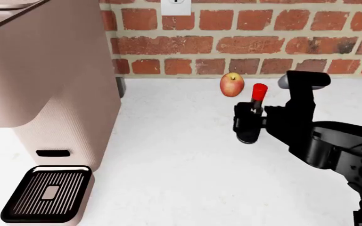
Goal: Pick the condiment bottle from the counter and place it in the cabinet.
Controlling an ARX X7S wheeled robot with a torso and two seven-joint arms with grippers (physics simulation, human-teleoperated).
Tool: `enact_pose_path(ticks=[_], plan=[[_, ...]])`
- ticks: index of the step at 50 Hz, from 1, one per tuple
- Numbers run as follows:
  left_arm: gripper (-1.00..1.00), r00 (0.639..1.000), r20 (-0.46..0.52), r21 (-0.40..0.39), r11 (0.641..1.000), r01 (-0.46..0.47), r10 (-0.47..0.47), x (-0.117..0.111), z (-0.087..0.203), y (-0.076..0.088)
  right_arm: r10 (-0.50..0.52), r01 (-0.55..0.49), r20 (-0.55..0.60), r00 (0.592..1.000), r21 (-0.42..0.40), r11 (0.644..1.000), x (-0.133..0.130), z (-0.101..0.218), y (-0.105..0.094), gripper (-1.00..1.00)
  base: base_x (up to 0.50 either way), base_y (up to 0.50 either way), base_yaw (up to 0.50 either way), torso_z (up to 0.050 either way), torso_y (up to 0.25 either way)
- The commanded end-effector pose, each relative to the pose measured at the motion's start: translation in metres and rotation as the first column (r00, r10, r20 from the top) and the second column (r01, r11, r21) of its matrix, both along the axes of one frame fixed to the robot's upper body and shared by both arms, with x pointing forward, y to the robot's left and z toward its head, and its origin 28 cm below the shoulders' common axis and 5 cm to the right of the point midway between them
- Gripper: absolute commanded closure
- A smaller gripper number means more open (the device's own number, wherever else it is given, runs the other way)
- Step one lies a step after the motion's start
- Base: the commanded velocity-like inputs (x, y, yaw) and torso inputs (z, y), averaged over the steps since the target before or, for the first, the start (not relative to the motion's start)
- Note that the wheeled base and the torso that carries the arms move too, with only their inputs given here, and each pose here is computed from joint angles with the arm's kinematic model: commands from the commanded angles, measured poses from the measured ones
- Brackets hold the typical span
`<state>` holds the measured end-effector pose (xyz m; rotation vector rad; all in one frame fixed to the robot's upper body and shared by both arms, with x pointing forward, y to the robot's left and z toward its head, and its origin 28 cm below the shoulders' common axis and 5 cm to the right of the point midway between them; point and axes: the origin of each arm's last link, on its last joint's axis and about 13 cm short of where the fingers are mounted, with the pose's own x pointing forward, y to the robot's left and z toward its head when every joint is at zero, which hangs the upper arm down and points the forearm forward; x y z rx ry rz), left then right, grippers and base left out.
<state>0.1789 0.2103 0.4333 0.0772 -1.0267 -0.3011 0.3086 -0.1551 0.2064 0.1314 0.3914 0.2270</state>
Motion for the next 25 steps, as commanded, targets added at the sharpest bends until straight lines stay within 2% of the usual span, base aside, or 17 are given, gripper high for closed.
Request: enact_pose_path(ticks=[1,3,4,17,25], plan=[[-1.0,1.0,-0.004,0.001,1.0,-0.011,0.011,0.002,0.0,0.002,0.011,-0.011,0.008,1.0,-0.008,1.0,0.008,-0.003,0.002,-1.0,0.0,0.0,0.0,0.013,0.016],[-1.0,1.0,-0.005,0.001,1.0,-0.012,0.012,0.002,0.0,0.002,0.011,-0.011,0.013,1.0,-0.012,1.0,0.01,-0.003,0.002,-1.0,0.0,0.0,0.0,0.013,0.018],[-1.0,1.0,-0.005,0.001,1.0,-0.013,0.013,0.003,0.0,0.002,0.011,-0.011,0.015,1.0,-0.014,1.0,0.011,-0.004,0.002,1.0,0.0,0.0,0.0,0.013,0.016],[-1.0,1.0,-0.002,-0.001,1.0,-0.012,0.012,0.0,0.0,0.002,0.012,-0.01,0.043,0.999,-0.027,1.0,0.011,-0.001,0.001,1.0,0.0,0.0,0.0,0.013,0.015],[-1.0,1.0,0.0,-0.002,1.0,-0.001,0.001,-0.001,0.0,0.001,0.021,-0.021,0.11,0.994,0.003,1.0,-0.006,0.028,0.002,1.0,0.0,0.0,0.0,0.013,0.015]])
